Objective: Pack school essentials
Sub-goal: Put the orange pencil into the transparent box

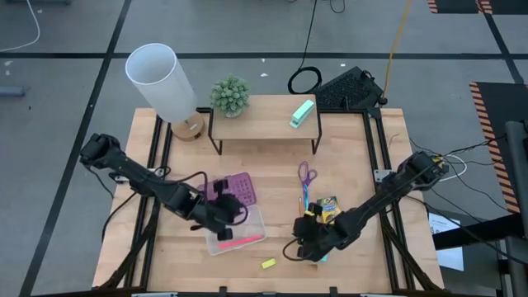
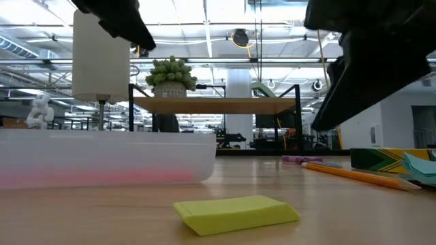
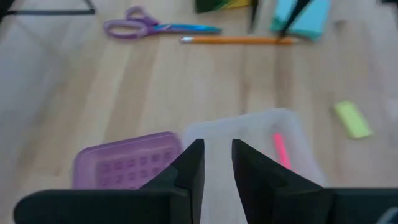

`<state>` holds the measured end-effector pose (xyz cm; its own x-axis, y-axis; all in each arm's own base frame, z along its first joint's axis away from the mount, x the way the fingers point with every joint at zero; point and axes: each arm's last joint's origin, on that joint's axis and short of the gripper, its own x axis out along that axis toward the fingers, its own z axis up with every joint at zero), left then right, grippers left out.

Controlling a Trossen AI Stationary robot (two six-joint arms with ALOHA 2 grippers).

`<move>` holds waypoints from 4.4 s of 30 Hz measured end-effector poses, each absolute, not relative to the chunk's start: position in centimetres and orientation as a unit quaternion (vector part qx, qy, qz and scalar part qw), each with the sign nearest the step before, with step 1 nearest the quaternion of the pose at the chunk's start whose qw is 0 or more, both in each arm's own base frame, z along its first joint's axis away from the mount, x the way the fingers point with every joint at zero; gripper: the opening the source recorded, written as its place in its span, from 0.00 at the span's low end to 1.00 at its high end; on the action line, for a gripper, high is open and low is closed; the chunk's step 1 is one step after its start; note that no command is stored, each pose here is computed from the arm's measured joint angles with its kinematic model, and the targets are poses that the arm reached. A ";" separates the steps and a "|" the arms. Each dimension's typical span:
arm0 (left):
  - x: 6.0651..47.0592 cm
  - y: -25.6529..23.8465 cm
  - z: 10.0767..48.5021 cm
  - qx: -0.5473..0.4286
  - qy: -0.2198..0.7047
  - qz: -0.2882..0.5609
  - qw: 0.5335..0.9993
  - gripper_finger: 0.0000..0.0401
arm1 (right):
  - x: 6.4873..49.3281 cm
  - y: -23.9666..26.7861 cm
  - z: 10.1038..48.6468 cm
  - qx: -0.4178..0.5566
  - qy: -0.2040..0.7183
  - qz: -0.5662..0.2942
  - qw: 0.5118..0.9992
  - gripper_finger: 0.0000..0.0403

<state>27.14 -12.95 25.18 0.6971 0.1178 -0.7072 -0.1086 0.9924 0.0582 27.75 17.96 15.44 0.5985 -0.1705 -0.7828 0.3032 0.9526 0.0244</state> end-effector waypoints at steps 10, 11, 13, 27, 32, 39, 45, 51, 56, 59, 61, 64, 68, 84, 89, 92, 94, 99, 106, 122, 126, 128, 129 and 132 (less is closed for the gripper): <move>27.0 -15.0 25.9 -0.012 0.339 0.026 0.940 0.21 | 26.2 17.9 13.9 0.131 0.443 -0.173 0.870 0.49; 27.0 -15.1 25.9 -0.012 0.338 0.024 0.941 0.21 | 26.1 18.1 13.8 0.126 0.442 -0.170 0.872 0.49; 27.0 -15.1 25.9 -0.016 0.336 0.025 0.941 0.21 | 25.9 18.2 13.8 0.116 0.438 -0.170 0.875 0.49; 27.2 -15.5 26.3 -0.027 0.313 0.017 0.949 0.21 | 24.8 17.3 11.9 0.130 0.425 -0.191 0.875 0.49; 27.2 -15.4 26.3 -0.022 0.312 0.016 0.950 0.21 | 24.6 16.5 11.3 0.128 0.431 -0.201 0.871 0.49; 27.3 -15.5 26.4 -0.019 0.308 0.013 0.951 0.21 | 24.8 15.6 11.0 0.142 0.444 -0.202 0.861 0.46; 27.3 -15.5 26.4 -0.019 0.308 0.013 0.951 0.21 | 24.9 15.2 11.0 0.149 0.444 -0.211 0.858 0.29; 27.3 -15.5 26.4 -0.019 0.308 0.013 0.951 0.21 | 24.9 15.2 10.9 0.166 0.438 -0.225 0.855 0.13; 27.3 -15.5 26.4 -0.019 0.308 0.013 0.951 0.21 | 24.9 15.2 10.9 0.175 0.435 -0.230 0.853 0.04; 27.3 -15.5 26.4 -0.019 0.308 0.013 0.951 0.21 | 25.0 15.2 10.9 0.174 0.433 -0.230 0.854 0.02; 27.2 -15.5 26.4 -0.019 0.308 0.013 0.951 0.21 | 25.0 15.2 11.0 0.171 0.429 -0.228 0.857 0.02; 27.2 -15.5 26.4 -0.021 0.308 0.013 0.951 0.21 | 25.1 15.1 11.2 0.163 0.428 -0.216 0.862 0.03; 27.2 -15.5 26.4 -0.021 0.308 0.013 0.951 0.21 | 25.3 15.0 11.7 0.159 0.427 -0.200 0.867 0.03; 27.3 -15.5 26.4 -0.020 0.308 0.013 0.951 0.21 | 26.1 14.6 12.4 0.135 0.435 -0.151 0.877 0.03; 27.3 -15.5 26.4 -0.022 0.308 0.014 0.951 0.21 | 26.7 14.5 12.6 0.134 0.439 -0.112 0.881 0.03; 27.3 -15.5 26.5 -0.026 0.305 0.013 0.952 0.21 | 26.9 14.4 12.8 0.137 0.445 -0.088 0.881 0.03; 27.4 -15.5 26.6 -0.028 0.299 0.012 0.954 0.21 | 26.9 14.3 13.2 0.141 0.447 -0.073 0.880 0.03; 27.5 -15.6 26.7 -0.030 0.293 0.013 0.956 0.21 | 26.5 14.2 15.3 0.149 0.433 -0.042 0.888 0.03; 27.5 -15.6 26.8 -0.031 0.285 0.020 0.958 0.21 | 25.6 13.7 19.1 0.121 0.383 0.004 0.916 0.03; 28.5 -15.9 26.6 0.027 0.244 0.039 0.969 0.27 | 24.9 11.8 22.7 -0.039 0.312 0.046 0.948 0.03; 29.3 -16.3 25.7 0.062 0.237 0.045 0.968 0.40 | 25.0 11.9 22.5 -0.054 0.313 0.045 0.947 0.03; 29.7 -16.5 25.3 0.079 0.231 0.050 0.968 0.47 | 25.0 11.8 22.5 -0.061 0.312 0.030 0.948 0.03; 29.9 -16.6 25.3 0.084 0.225 0.053 0.969 0.51 | 25.0 11.7 22.5 -0.063 0.310 0.025 0.948 0.03; 30.5 -16.6 25.0 0.090 0.213 0.053 0.971 0.59 | 25.0 11.7 22.5 -0.063 0.309 0.024 0.949 0.03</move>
